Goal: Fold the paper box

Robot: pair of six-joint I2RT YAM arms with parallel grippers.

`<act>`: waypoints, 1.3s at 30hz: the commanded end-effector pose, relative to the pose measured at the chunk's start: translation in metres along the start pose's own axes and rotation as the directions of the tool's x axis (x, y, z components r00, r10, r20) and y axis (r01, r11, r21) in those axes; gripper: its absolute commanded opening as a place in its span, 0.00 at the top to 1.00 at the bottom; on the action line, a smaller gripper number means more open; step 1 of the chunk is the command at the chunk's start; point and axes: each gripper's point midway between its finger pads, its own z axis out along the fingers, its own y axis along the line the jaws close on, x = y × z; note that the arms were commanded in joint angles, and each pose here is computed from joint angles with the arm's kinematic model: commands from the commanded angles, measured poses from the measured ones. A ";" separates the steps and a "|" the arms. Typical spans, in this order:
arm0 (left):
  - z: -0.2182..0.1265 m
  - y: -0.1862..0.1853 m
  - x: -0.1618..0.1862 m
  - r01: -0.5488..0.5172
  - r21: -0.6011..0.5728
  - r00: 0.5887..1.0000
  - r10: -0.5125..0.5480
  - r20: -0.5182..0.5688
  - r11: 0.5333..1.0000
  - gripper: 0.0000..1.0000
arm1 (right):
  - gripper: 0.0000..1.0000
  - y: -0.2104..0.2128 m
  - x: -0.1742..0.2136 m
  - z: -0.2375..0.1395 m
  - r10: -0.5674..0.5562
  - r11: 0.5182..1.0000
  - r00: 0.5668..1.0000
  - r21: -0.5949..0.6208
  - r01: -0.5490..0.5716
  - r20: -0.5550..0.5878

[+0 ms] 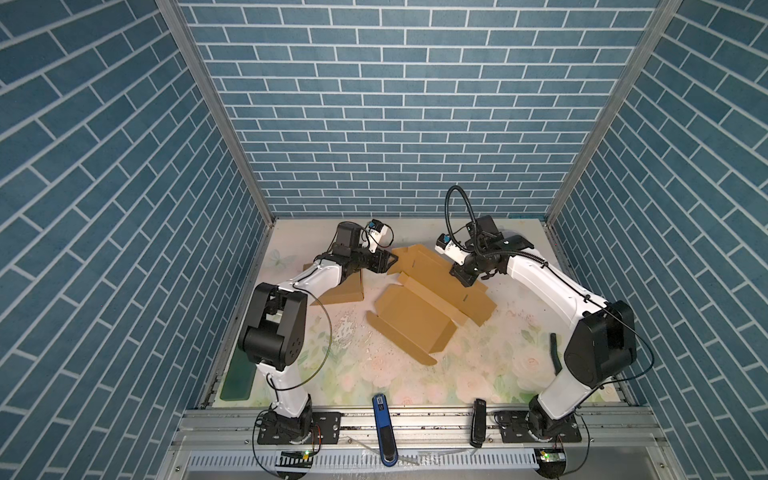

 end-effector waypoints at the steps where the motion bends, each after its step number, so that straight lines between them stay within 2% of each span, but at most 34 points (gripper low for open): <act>1: 0.013 -0.013 -0.003 -0.051 0.054 0.999 0.051 -0.003 0.997 0.42 | 1.00 0.007 0.006 0.005 -0.039 0.999 0.999 -0.032 0.038 -0.021; 7: 0.031 -0.026 0.007 -0.059 0.082 0.997 0.062 -0.043 0.995 0.58 | 1.00 0.005 0.003 0.004 -0.040 0.999 0.999 -0.030 0.039 -0.017; 12: 0.028 -0.026 0.010 -0.054 0.062 0.997 0.057 -0.044 0.997 0.77 | 1.00 0.003 0.002 0.006 -0.040 0.999 0.999 -0.023 0.039 -0.019; 15: 0.024 -0.027 0.010 -0.051 0.045 0.998 0.052 -0.036 0.998 0.84 | 1.00 0.002 -0.001 0.006 -0.042 0.999 0.999 -0.020 0.042 -0.014; 20: 0.024 -0.034 0.012 -0.022 0.046 1.000 0.023 -0.018 0.999 0.91 | 1.00 0.000 -0.003 0.009 -0.039 0.999 0.999 -0.018 0.039 -0.009; 27: 0.031 -0.049 0.021 0.029 0.010 1.000 -0.029 0.011 1.000 0.91 | 1.00 0.001 -0.007 0.013 -0.047 0.999 0.999 -0.014 0.047 -0.004; 31: 0.032 -0.042 0.024 0.060 -0.074 0.997 -0.057 0.048 0.995 0.91 | 1.00 0.005 -0.005 0.018 -0.074 0.997 0.997 -0.013 0.073 -0.027; 36: 0.026 -0.021 0.031 0.085 -0.190 0.993 -0.068 0.093 0.978 0.98 | 1.00 0.003 -0.004 0.018 -0.072 0.997 0.997 0.015 0.072 -0.038; 39: 0.022 -0.015 0.033 0.081 -0.225 0.992 -0.056 0.117 0.971 1.00 | 0.92 0.001 -0.007 0.016 -0.058 0.998 0.998 0.032 0.059 -0.026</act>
